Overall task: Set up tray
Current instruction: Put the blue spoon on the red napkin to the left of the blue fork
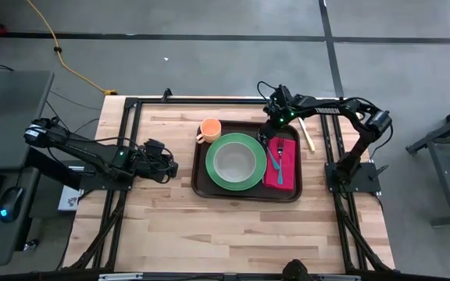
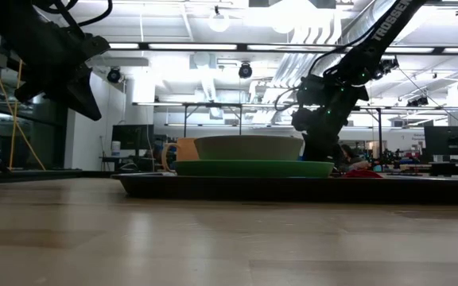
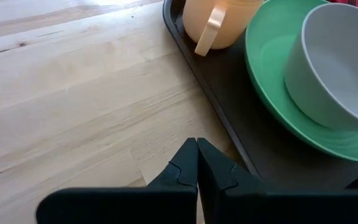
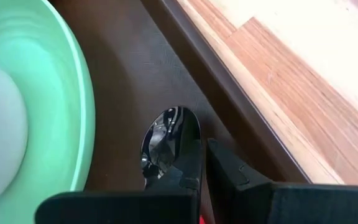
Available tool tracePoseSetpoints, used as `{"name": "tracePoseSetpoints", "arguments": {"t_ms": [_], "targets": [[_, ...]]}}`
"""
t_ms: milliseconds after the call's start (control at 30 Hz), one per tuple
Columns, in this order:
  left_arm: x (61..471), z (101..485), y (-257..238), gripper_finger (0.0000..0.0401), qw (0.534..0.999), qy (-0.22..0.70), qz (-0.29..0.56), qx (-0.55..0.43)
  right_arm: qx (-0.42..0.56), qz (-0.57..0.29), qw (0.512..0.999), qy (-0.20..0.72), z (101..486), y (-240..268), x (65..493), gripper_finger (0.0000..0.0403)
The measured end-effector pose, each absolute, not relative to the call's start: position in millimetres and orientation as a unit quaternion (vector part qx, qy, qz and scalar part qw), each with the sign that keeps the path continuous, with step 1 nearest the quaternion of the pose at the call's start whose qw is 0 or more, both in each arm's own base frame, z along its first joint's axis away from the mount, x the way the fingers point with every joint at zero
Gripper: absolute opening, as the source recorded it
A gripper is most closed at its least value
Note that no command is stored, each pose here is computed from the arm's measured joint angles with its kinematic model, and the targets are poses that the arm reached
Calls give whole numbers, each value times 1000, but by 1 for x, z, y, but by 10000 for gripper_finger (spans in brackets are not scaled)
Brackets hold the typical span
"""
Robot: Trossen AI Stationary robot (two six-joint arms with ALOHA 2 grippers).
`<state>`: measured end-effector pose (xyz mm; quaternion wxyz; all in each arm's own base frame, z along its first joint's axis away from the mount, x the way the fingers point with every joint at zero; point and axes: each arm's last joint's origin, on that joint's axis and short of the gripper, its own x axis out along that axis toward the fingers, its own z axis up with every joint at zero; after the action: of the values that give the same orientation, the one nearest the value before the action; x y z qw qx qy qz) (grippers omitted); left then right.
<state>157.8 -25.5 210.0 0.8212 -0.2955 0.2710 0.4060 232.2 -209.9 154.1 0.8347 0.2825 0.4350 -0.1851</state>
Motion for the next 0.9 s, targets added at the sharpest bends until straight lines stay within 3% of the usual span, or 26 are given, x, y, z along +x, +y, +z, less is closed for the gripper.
{"name": "tracePoseSetpoints", "arguments": {"t_ms": [400, 700, 900], "targets": [[157, 209, -26, 31, 819, 279, 403, -297, 323, -146, 837, 417, 155, -216, 223, 5], [157, 210, -26, 31, 819, 279, 403, -298, 304, -160, 835, 429, 154, -217, 222, 89], [157, 210, -26, 31, 819, 277, 403, -301, 284, -163, 837, 439, 153, -213, 225, 124]]}}
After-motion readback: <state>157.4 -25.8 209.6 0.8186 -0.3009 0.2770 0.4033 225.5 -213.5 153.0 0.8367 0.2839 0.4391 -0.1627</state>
